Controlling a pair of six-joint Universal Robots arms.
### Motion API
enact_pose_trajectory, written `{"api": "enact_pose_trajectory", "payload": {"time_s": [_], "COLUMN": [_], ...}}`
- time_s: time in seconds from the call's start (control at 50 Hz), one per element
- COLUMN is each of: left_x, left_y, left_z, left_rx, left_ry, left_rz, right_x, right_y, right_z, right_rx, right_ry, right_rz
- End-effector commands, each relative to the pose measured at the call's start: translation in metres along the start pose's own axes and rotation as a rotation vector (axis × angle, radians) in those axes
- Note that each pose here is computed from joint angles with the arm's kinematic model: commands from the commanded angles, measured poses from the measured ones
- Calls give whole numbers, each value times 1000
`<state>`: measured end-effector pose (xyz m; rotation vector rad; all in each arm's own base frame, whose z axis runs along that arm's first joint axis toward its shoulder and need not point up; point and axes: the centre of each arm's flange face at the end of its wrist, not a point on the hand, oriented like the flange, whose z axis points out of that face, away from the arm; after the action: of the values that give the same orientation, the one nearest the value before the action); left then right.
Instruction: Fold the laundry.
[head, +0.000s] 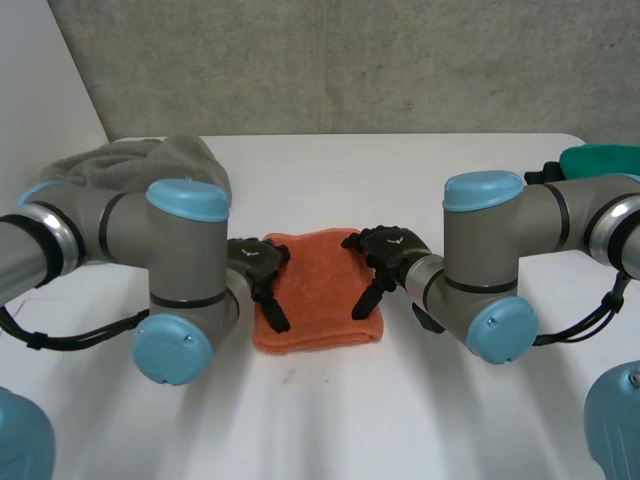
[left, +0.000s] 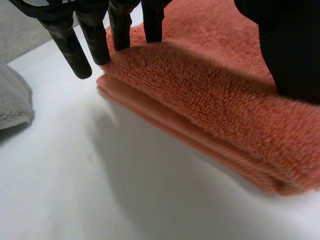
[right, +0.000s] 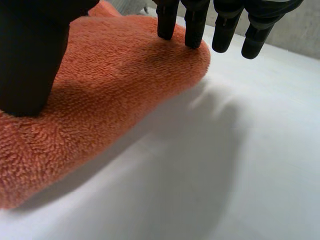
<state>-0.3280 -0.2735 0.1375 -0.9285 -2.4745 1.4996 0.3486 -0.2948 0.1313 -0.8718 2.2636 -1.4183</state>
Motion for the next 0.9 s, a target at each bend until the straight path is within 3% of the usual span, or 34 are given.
{"api": "enact_pose_trajectory", "payload": {"time_s": [0.02,0.12,0.24,0.42,0.5,0.9], "left_x": [-6,-26,-39,-24,-16,-12], "left_y": [-29,-69,-97,-101,-95,-86], "left_z": [-31,-59,-90,-132,-139,-126], "left_rx": [68,245,386,391,361,367], "left_ry": [51,50,133,564,655,592], "left_rz": [-37,-86,-120,-138,-138,-134], "right_x": [-11,-36,-69,-92,-92,-86], "right_y": [-24,-36,-15,40,52,52], "right_z": [-22,-52,-81,-83,-72,-30], "right_rx": [65,184,278,299,280,344], "right_ry": [71,122,77,1,7,50], "right_rz": [-183,-320,-421,-440,-440,-439]}}
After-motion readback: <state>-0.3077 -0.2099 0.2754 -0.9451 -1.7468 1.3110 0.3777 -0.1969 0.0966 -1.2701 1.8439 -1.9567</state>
